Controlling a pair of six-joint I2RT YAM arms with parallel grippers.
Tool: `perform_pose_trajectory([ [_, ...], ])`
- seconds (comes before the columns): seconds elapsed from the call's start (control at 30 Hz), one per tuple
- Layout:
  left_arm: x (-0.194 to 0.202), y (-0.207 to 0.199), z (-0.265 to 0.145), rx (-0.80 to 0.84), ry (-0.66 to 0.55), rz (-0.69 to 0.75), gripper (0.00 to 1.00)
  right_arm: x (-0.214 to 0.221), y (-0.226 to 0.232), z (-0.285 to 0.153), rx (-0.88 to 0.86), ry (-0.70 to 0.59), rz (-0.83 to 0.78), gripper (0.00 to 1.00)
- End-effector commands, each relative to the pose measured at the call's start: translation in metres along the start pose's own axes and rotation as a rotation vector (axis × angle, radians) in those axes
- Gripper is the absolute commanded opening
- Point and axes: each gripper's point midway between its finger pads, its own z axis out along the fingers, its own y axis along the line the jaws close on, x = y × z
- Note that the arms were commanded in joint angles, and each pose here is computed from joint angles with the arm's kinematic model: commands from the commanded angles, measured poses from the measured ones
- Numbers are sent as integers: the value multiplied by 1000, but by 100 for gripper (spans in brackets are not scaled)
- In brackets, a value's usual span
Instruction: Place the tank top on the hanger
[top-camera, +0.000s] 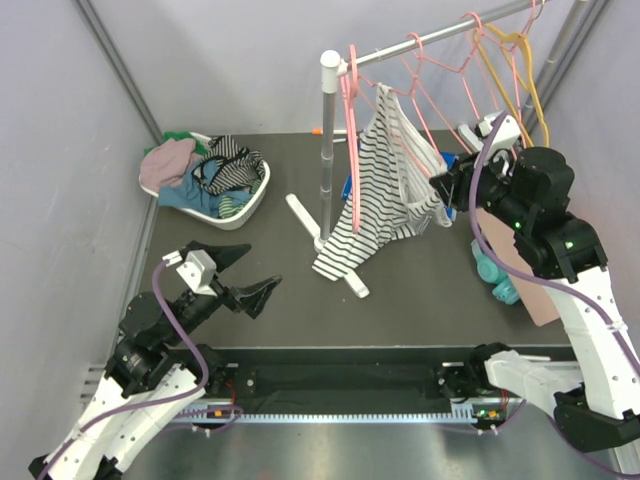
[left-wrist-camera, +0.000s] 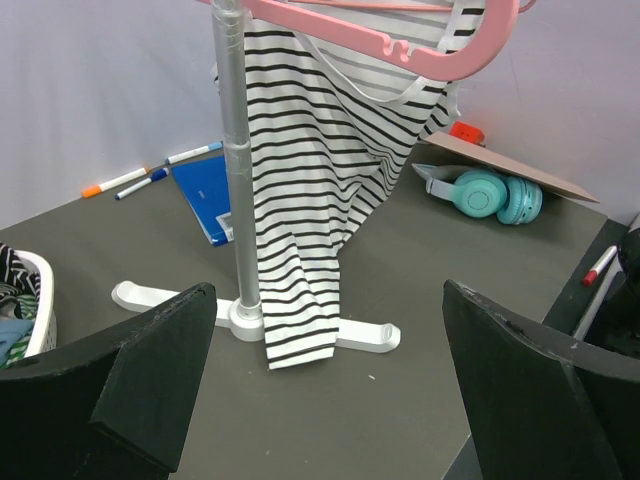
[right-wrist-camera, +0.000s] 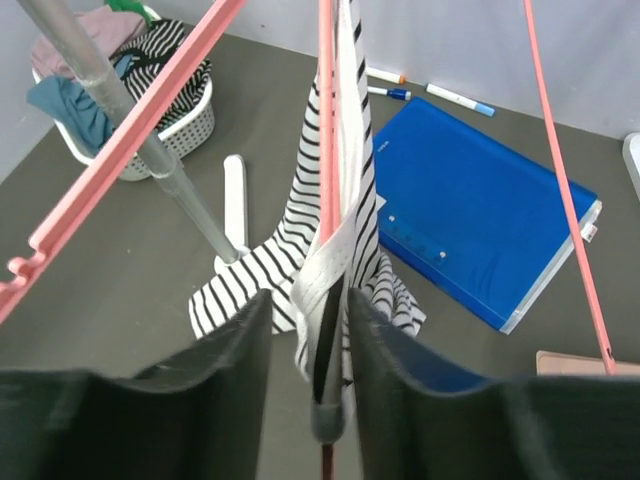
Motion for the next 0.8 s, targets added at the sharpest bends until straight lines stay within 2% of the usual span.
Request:
perform_pose_trajectory([
  [0.0, -7, 2, 0, -9, -29, 11, 99, -33, 2, -13, -10, -105, -22, 49],
  [0.07, -8, 2, 1, -10, -31, 12, 99, -36, 3, -14, -11, -108, -28, 58],
  [0.1, -8, 2, 0, -10, -32, 12, 99, -36, 3, -14, -13, -108, -31, 70],
  [0.17, -7, 2, 1, -11, -28, 11, 99, -41, 4, -18, -13, -120, -34, 81],
  [0.2, -7, 2, 1, -11, -28, 11, 99, -41, 4, -20, -12, -123, -39, 96],
  [0.23, -7, 2, 1, -11, -28, 11, 99, -43, 4, -22, -10, -131, -41, 100],
  [0.4, -7, 4, 1, -20, -28, 10, 99, -50, -8, -42, 79, -176, -41, 100],
  [0.53, -8, 8, 0, -44, -30, 9, 99, -52, -30, -69, 225, -231, -18, 100],
  [0.7, -8, 15, -2, -89, -32, 5, 99, -33, -37, -103, 287, -297, 15, 100],
  [0.77, -9, 18, -3, -107, -34, 4, 99, -14, -39, -103, 294, -285, 31, 100],
])
